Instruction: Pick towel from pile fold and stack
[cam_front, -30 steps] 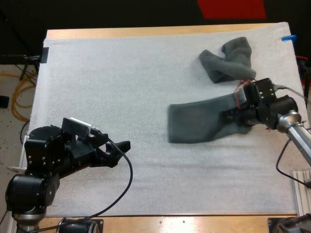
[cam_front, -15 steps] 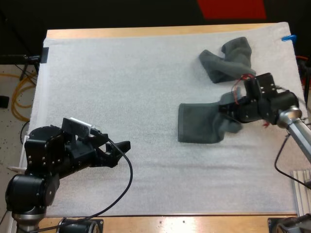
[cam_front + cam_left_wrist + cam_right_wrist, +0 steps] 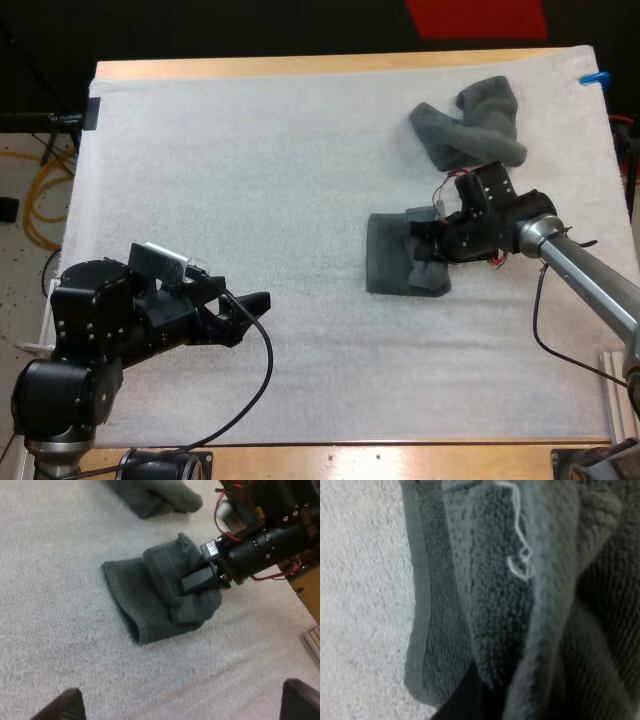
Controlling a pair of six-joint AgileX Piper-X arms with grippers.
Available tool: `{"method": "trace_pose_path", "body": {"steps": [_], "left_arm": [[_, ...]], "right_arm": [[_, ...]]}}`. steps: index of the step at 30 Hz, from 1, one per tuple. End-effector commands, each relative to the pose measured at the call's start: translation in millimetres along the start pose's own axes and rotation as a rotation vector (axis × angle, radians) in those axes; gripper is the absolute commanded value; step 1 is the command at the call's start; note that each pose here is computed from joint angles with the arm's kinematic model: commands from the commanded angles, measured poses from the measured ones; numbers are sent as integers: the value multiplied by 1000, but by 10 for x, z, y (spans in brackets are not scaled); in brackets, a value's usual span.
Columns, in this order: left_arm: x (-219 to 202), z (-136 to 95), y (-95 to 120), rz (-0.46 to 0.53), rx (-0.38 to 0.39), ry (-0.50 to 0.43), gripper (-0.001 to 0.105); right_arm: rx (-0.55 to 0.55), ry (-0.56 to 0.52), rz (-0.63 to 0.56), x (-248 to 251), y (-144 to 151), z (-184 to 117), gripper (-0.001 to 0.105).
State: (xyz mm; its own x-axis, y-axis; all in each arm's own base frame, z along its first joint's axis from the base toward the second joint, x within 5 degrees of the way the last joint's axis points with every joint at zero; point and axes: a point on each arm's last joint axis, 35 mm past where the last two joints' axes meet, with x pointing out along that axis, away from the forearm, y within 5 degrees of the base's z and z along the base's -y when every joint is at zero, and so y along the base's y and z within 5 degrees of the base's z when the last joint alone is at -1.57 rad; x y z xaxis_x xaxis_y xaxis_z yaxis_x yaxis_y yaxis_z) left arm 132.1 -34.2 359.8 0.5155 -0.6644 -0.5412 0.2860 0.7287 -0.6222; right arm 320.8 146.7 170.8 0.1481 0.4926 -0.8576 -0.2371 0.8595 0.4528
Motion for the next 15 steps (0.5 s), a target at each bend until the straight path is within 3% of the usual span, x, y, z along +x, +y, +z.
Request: {"method": "trace_pose_path", "body": {"steps": [1,2,4,7,15], "left_arm": [[3,4,-10,-13,-3,4,75],[3,4,-10,-13,-3,4,75],[3,4,-10,-13,0,4,75],[3,4,-10,-13,0,4,75],[3,4,-10,-13,0,4,75]], "right_arm": [[-8,-24,13,-35,28,37,20],[-10,-26,18,-40,33,45,25],[-19,-28,56,-63,66,79,53],[-99,-52,150,-122,148,172,80],[-173,-122,187,-324,401,295,81]]}}
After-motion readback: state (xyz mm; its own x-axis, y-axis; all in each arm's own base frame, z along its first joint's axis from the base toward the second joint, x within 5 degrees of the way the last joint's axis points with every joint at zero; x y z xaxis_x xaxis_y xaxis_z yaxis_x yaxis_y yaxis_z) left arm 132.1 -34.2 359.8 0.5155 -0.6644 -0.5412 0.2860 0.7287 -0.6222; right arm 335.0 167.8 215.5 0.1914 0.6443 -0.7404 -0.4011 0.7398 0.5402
